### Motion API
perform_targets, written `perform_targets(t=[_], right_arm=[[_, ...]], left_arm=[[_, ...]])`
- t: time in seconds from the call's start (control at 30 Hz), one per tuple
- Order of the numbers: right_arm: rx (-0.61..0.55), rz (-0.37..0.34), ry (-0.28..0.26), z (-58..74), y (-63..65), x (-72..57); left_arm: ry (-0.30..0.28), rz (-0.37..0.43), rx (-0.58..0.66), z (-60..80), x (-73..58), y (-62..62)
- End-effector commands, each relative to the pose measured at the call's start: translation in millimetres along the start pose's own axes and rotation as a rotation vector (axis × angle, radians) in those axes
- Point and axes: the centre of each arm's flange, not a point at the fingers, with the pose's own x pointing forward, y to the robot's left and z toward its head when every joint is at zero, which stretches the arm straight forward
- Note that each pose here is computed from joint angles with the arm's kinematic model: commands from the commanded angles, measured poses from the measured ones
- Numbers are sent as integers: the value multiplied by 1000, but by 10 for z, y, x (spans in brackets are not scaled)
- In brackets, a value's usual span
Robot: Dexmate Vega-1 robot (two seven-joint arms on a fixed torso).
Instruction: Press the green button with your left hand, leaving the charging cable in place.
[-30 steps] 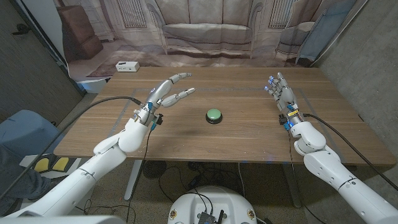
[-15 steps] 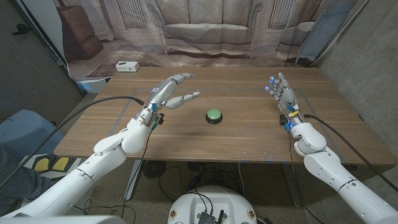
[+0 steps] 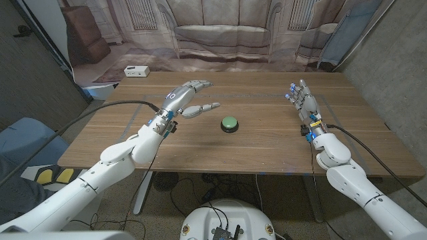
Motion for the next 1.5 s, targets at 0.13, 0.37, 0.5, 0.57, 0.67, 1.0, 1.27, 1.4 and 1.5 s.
perform_targets(t=[0.13,0.37,0.5,0.57,0.67,1.0,1.27,1.4,1.5], right_arm=[[-3,-2,1,23,-19,-33],[-1,-4,7,10,-32,-40],[1,-5,7,6,-38,-42],[5,-10,8,2,-39,-42],[1,-11,7,-5,-43,-47],[6,-10,9,-28,-37,-49],[9,-15,10,-27,-40,-65],[11,-19,11,-18,-47,-81],[12,-22,10,-11,-55,-93]], left_arm=[[-8,-93,99,73,111,-19],[-7,-147,134,100,166,-50],[-14,-185,150,113,210,-67],[-16,-203,157,121,230,-72],[-17,-232,161,131,258,-88],[-48,-318,196,205,338,-135],[-65,-342,196,241,363,-168],[-63,-359,199,246,383,-192],[-60,-380,203,258,420,-218]])
